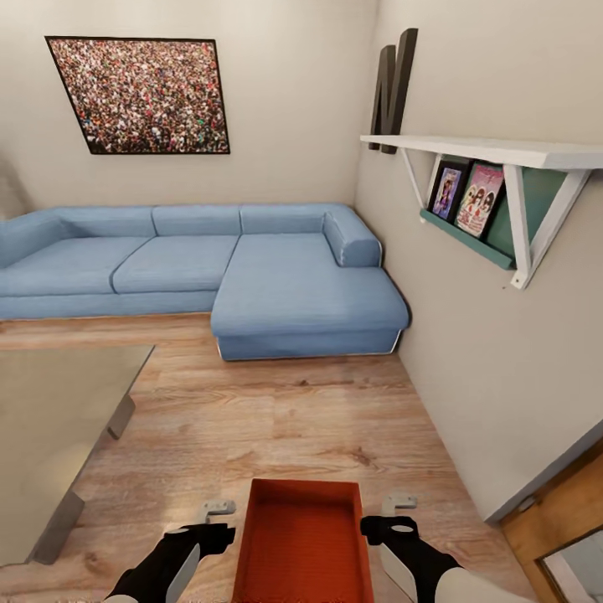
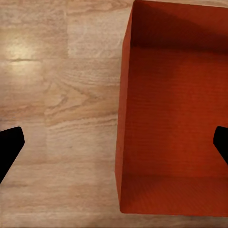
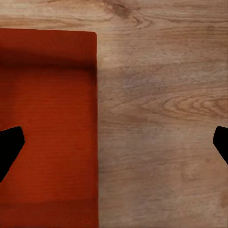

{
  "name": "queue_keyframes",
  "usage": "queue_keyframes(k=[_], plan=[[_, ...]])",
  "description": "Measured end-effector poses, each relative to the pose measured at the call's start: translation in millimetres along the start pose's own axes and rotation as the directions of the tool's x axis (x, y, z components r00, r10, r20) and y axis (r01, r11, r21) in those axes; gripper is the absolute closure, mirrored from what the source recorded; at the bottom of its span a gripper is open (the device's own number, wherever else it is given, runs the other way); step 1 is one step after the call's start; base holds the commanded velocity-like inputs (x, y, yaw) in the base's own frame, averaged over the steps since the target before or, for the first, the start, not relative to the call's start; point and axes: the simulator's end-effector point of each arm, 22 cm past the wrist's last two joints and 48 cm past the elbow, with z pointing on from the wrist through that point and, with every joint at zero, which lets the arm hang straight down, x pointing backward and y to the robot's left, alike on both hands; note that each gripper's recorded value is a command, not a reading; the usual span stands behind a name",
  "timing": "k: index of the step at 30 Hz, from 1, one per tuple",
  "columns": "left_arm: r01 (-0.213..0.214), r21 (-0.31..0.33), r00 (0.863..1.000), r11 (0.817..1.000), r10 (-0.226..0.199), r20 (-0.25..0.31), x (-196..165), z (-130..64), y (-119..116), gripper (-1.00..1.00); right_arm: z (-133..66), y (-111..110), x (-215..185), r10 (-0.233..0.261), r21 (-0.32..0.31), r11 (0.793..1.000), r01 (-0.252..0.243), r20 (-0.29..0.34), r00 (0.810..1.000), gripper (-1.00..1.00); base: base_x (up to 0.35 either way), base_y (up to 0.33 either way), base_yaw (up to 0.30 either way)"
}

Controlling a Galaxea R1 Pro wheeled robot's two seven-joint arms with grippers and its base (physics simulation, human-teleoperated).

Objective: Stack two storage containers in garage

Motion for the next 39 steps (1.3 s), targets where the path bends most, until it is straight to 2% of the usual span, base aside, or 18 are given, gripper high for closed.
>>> queue_keyframes(k=[11, 14, 36, 39], plan=[[0.0, -0.002, 1.0, 1.0, 0.0, -0.005, 12, 20.0, 0, -1.0, 20.0, -1, 12, 0.005, -0.002, 1.0, -0.005, 0.004, 1.0, -1.0, 0.0, 0.0, 0.026], [0.001, 0.006, 1.0, 1.0, -0.001, -0.009, 17, 26.1, -6, -1.0, 25.3, 3, 15, 0.008, -0.005, 1.0, -0.008, 0.013, 1.0, -1.0, 0.0, 0.0, 0.0], [0.001, 0.01, 0.999, 1.0, 0.0, -0.04, 53, 71.4, -9, -1.0, 68.5, 7, 59, 0.004, -0.003, 1.0, -0.004, -0.025, 1.0, -1.0, 0.0, 0.0, 0.0], [0.001, 0.014, 1.0, 1.0, -0.001, -0.029, 50, 76.7, -12, -1.0, 74.2, 9, 65, 0.004, -0.005, 1.0, -0.004, -0.031, 1.0, -1.0, 0.0, 0.0, 0.0]])
